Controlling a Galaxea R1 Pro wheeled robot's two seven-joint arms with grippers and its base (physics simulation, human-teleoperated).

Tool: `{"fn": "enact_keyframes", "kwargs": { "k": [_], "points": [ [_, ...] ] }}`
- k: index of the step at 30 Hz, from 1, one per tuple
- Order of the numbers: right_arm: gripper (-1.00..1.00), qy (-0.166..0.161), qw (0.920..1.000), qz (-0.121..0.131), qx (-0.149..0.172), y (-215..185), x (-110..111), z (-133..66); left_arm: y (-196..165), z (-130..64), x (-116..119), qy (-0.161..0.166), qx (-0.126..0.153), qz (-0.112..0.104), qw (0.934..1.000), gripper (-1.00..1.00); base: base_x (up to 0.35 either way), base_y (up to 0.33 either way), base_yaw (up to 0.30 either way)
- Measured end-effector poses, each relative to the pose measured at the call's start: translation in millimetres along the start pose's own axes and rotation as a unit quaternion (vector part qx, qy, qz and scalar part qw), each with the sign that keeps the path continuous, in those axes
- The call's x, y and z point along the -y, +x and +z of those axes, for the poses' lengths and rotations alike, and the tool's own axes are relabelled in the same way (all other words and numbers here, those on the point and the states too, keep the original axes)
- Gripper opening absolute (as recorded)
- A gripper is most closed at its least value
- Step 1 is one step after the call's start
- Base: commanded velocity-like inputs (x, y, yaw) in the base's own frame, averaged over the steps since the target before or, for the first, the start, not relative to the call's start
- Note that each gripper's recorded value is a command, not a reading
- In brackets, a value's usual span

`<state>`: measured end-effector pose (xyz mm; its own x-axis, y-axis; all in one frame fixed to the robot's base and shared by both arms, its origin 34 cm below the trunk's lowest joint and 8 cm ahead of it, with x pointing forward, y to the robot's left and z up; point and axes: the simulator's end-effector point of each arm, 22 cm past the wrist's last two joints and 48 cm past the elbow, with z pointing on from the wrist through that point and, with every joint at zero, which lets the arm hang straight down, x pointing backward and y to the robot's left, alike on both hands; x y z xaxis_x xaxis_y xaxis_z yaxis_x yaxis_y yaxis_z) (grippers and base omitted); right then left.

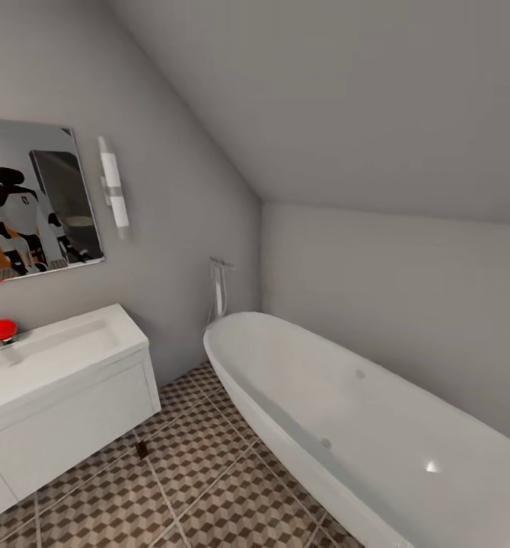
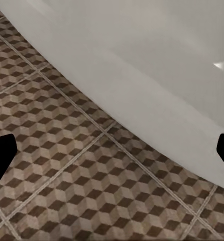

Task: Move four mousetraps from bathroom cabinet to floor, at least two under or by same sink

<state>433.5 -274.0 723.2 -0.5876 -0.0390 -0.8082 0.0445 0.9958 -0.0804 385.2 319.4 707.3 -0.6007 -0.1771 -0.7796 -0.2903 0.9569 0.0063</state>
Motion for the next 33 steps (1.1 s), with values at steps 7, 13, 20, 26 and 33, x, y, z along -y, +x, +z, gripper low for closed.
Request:
{"fn": "enact_keyframes", "kwargs": {
  "k": [7, 13, 20, 26, 33],
  "points": [
    [1.00, 0.000, 1.0000, 0.000, 0.000, 0.0, 0.0, 0.0, 0.3, -0.2, 1.3, 0.001, 0.000, -0.001, 1.0000, 1.00, 0.000, 0.000, -0.236],
    [1.00, 0.000, 1.0000, 0.000, 0.000, 0.0, -0.1, 0.0, 0.4, -0.2, 1.6, 0.001, 0.000, -0.001, 1.0000, 1.00, 0.000, 0.000, -0.281],
    [1.00, 0.000, 1.0000, -0.001, 0.000, 0.0, -0.2, 0.0, 0.4, -0.2, 1.6, 0.001, 0.000, -0.001, 1.0000, 1.00, 0.000, 0.000, -0.295],
    [1.00, -0.001, 1.0000, -0.001, 0.000, 0.0, -0.2, 0.0, 0.4, -0.2, 1.6, 0.001, 0.000, -0.001, 1.0000, 1.00, 0.000, 0.000, -0.299],
    [1.00, -0.001, 1.0000, -0.001, 0.000, 0.0, -0.3, 0.0, 0.3, -0.2, 0.7, -0.001, 0.000, -0.002, 1.0000, 1.00, 0.000, 0.000, -0.300]
  ]
}}
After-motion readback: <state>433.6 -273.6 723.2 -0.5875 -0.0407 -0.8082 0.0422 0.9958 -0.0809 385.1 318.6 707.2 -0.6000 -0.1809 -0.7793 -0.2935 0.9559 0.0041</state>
